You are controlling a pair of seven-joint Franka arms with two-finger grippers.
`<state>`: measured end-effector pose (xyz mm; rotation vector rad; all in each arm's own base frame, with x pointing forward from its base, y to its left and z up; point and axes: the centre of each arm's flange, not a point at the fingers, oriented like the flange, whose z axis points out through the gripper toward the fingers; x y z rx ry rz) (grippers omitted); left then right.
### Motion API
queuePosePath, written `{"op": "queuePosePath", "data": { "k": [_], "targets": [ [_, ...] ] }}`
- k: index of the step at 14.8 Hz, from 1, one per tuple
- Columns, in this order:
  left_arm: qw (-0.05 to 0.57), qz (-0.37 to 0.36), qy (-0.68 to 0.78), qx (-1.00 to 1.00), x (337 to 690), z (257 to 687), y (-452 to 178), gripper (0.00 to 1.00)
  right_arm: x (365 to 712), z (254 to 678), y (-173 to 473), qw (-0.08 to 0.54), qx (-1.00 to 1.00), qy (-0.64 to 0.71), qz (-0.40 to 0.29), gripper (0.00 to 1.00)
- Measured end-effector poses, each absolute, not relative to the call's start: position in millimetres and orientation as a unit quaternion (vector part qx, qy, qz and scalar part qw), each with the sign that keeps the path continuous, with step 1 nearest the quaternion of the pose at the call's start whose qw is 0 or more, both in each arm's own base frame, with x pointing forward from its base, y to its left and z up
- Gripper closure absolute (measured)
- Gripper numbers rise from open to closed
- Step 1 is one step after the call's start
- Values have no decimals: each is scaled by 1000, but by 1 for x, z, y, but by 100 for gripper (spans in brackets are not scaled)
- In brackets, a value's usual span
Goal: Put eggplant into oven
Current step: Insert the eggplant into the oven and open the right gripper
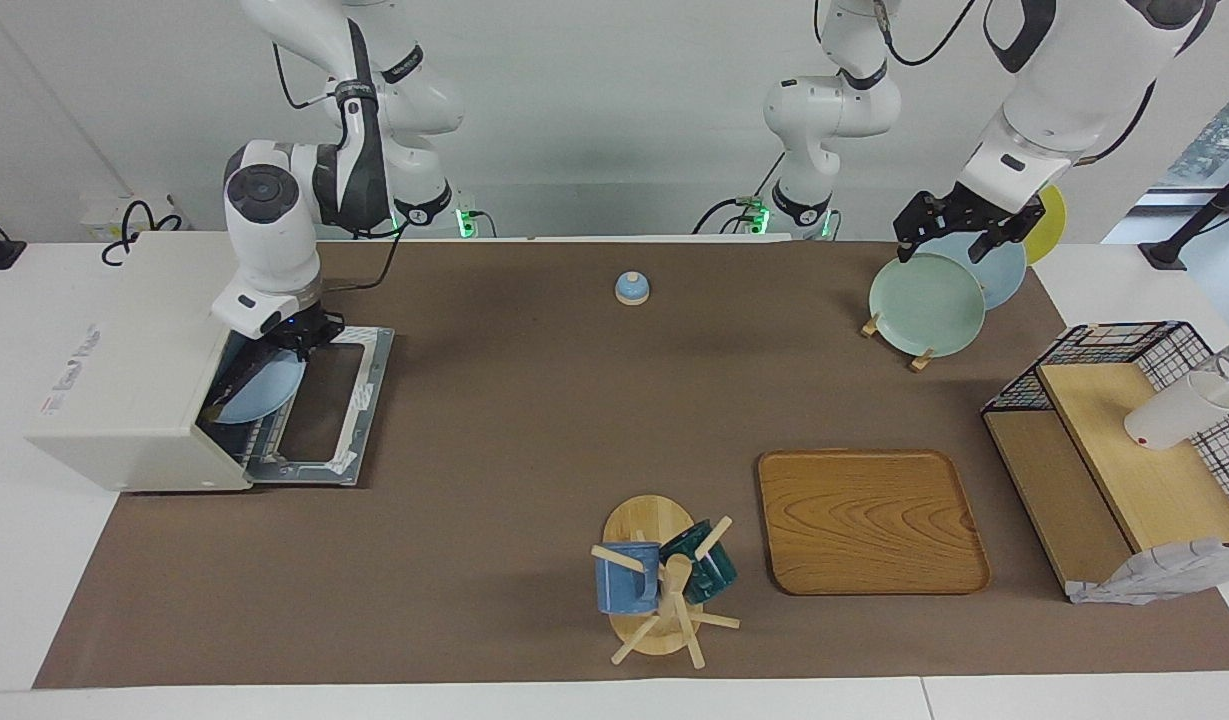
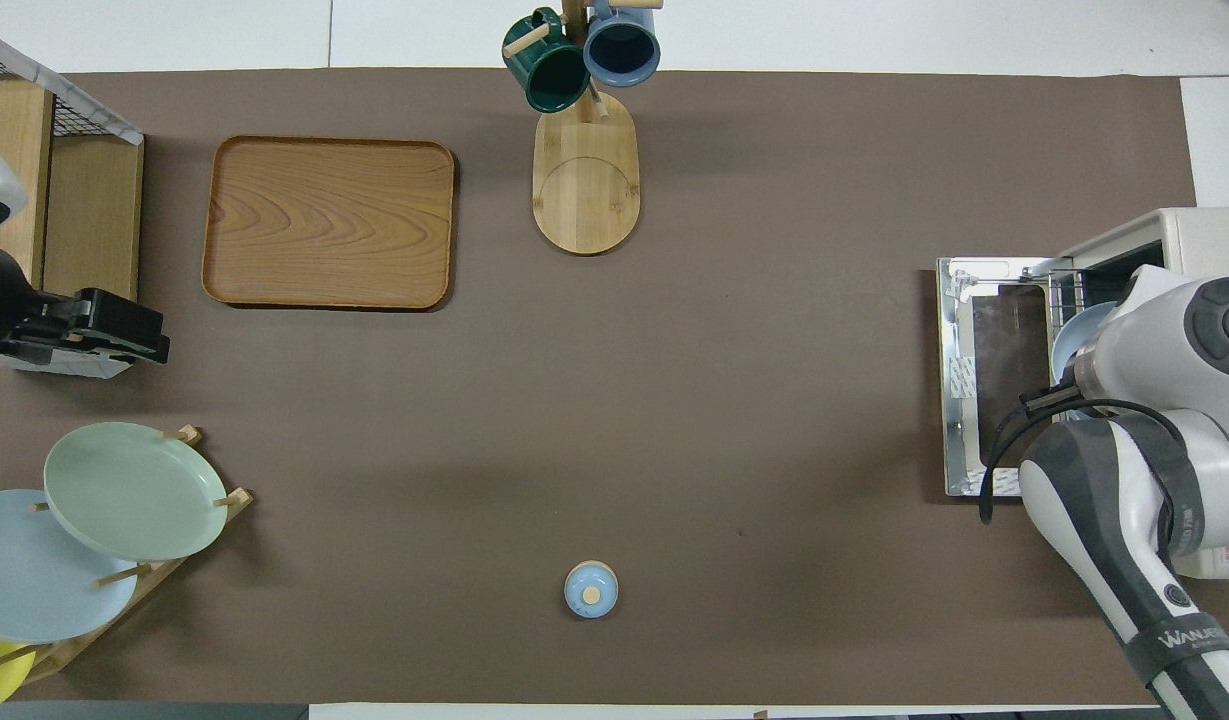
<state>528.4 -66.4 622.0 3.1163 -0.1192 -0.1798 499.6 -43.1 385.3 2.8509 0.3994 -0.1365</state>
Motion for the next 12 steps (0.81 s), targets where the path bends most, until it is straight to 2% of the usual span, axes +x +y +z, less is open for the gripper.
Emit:
{"op": "queuePosePath", "data": {
  "k": [3, 5, 8, 9, 12],
  "targets": [
    [9, -58, -36, 998, 529, 622, -64, 0, 494, 382, -52, 120, 984, 125, -39, 97],
    [9, -58, -36, 998, 528, 622, -64, 0, 492, 379, -54, 109, 986, 117, -42, 85],
    [10, -58, -36, 998, 529, 622, -64, 0, 492, 379, -54, 108, 986, 119, -42, 82],
    [10, -58, -36, 998, 529, 622, -64, 0, 493, 383, -53, 107, 986, 124, -44, 78],
    [10, -54, -36, 998, 529, 623, -64, 0, 507, 418, -32, 80, 986, 138, -47, 75]
  ]
}}
